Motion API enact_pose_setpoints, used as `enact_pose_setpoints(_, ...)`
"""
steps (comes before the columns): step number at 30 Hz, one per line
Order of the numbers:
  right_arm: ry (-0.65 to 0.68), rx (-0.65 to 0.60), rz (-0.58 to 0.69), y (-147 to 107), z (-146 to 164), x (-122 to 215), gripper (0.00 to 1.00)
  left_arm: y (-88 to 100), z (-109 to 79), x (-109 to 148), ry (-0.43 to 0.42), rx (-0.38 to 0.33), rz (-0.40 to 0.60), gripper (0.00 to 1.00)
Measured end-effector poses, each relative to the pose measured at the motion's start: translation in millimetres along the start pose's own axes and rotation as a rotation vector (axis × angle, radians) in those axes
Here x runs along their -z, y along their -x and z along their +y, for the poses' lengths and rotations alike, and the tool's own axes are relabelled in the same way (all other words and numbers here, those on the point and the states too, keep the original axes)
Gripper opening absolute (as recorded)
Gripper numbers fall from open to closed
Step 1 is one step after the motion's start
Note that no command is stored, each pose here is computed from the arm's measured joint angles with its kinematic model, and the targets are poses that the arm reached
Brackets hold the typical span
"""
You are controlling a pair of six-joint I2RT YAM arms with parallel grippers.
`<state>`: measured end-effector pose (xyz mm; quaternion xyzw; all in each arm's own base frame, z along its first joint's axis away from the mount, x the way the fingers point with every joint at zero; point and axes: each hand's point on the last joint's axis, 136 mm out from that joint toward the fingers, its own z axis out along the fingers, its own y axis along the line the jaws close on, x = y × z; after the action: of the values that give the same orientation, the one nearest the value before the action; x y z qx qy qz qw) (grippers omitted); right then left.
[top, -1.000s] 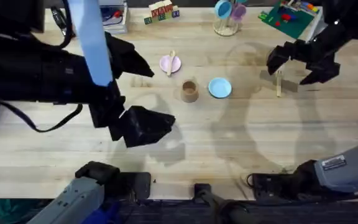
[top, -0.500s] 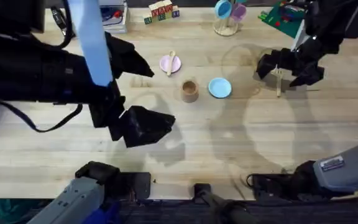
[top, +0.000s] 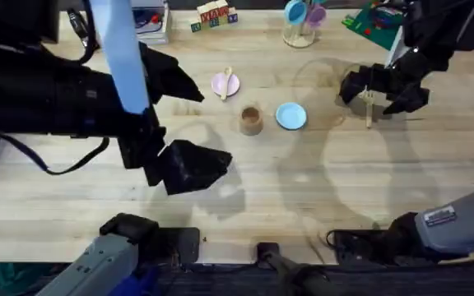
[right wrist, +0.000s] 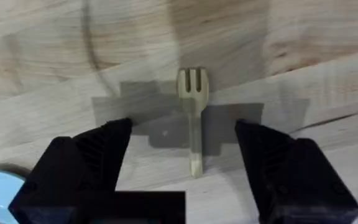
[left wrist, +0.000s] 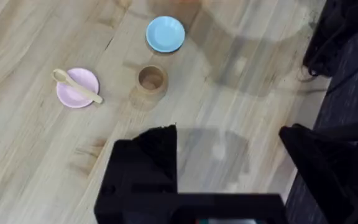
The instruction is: Pick up a utensil and set it on the pink plate, then put the other utensil in the container.
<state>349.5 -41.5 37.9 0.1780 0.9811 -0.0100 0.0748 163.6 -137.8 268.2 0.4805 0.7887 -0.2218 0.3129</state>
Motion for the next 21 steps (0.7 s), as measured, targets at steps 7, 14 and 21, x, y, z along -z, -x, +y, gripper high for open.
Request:
enact_pose_setpoints(7,0.001,0.0,-0.002,0.5,0.5,0.1,0.689,0.1,0.0,0.0,0.0,0.0,0.0,0.994)
enact_pose_setpoints(14,0.006,0.002,-0.005,1.0,1.8,0.1,0.075,0.0,0.0,0.0,0.0,0.0,0.0,0.995)
enact_pose_setpoints(21,0.011,0.03,-0.011,2.4,2.6,1.1,0.034,0.0,0.0,0.0,0.0,0.0,0.0,0.995)
